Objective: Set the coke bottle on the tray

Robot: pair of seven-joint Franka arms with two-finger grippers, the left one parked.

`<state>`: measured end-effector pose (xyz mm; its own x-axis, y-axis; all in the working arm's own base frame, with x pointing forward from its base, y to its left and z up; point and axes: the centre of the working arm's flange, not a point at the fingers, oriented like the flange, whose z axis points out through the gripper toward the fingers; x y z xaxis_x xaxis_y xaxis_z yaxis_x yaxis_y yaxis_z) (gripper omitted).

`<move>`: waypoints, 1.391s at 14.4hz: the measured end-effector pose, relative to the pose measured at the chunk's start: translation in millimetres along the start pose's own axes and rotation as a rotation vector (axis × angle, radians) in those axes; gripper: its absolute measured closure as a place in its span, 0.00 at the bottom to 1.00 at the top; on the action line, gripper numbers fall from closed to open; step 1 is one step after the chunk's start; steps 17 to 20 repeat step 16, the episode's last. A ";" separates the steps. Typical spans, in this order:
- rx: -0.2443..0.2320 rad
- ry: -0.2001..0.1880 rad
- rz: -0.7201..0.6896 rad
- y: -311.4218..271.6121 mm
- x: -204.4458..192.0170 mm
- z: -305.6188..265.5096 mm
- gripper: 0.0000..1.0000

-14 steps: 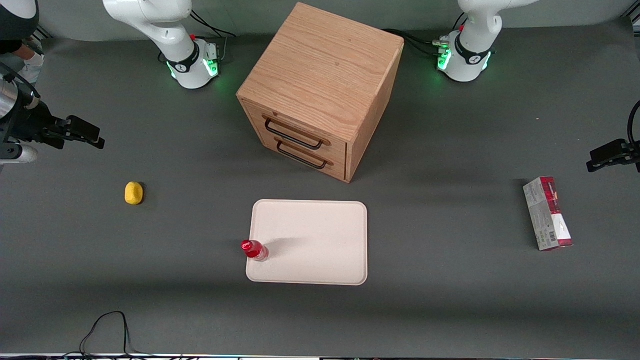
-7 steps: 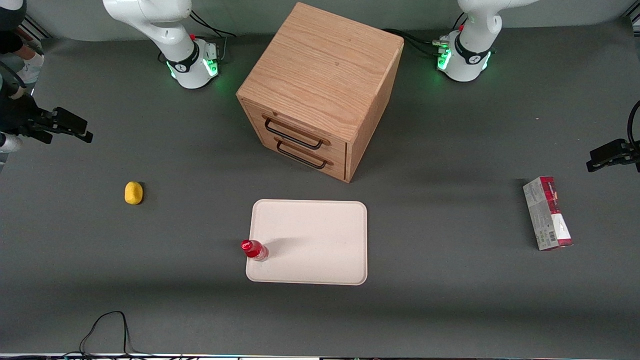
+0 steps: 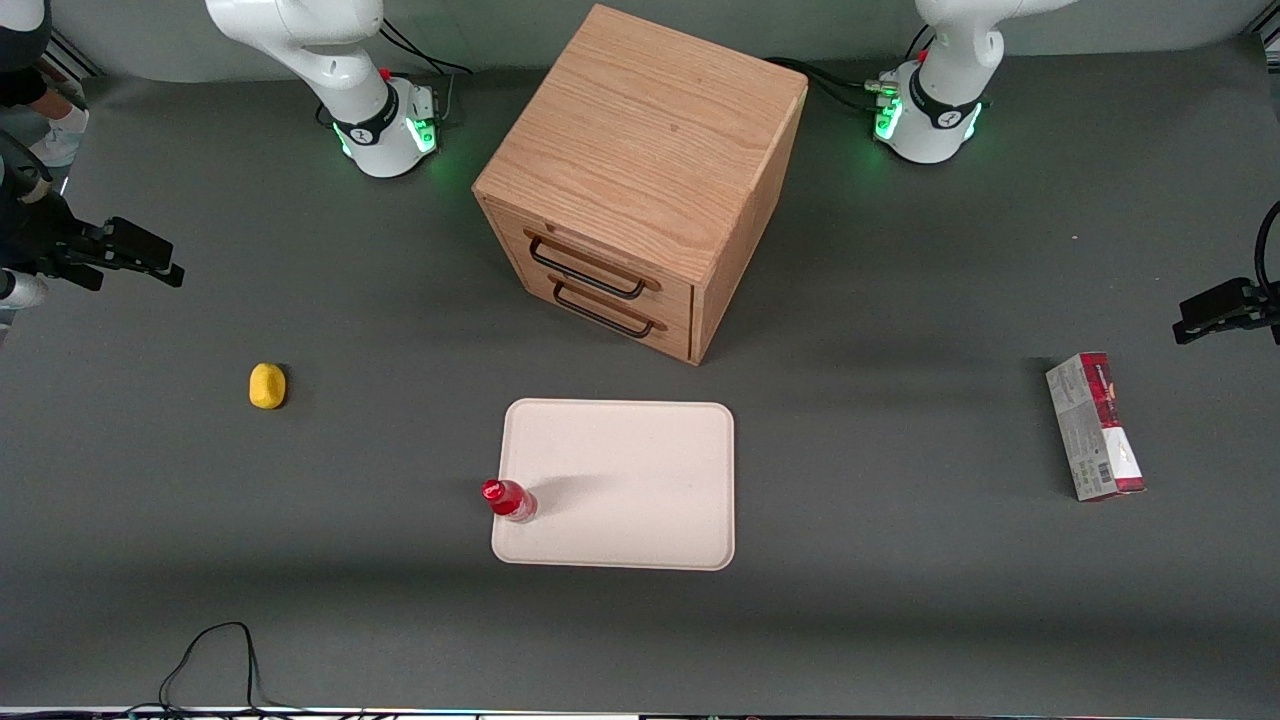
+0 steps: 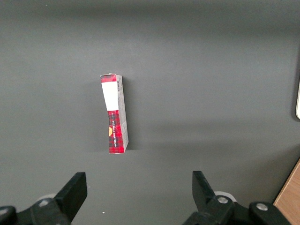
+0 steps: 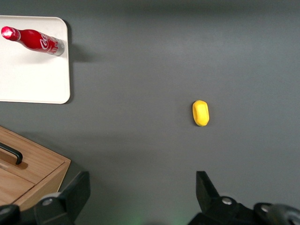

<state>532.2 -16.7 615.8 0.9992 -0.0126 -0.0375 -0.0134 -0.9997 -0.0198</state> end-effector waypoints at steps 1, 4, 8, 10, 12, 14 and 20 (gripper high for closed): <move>-0.003 0.000 -0.004 -1.6 0.0 0.0 0.00; -0.006 0.000 -0.010 -4.6 0.1 0.0 0.00; -0.005 0.001 -0.003 -0.8 0.2 -0.1 0.00; -0.006 0.009 -0.003 -0.7 2.9 -0.6 0.00; -0.007 0.010 -0.003 -0.6 6.3 -0.7 0.00; -0.016 0.011 -0.003 0.5 8.5 -0.8 0.00; -0.023 0.011 -0.003 1.4 8.8 -0.6 0.00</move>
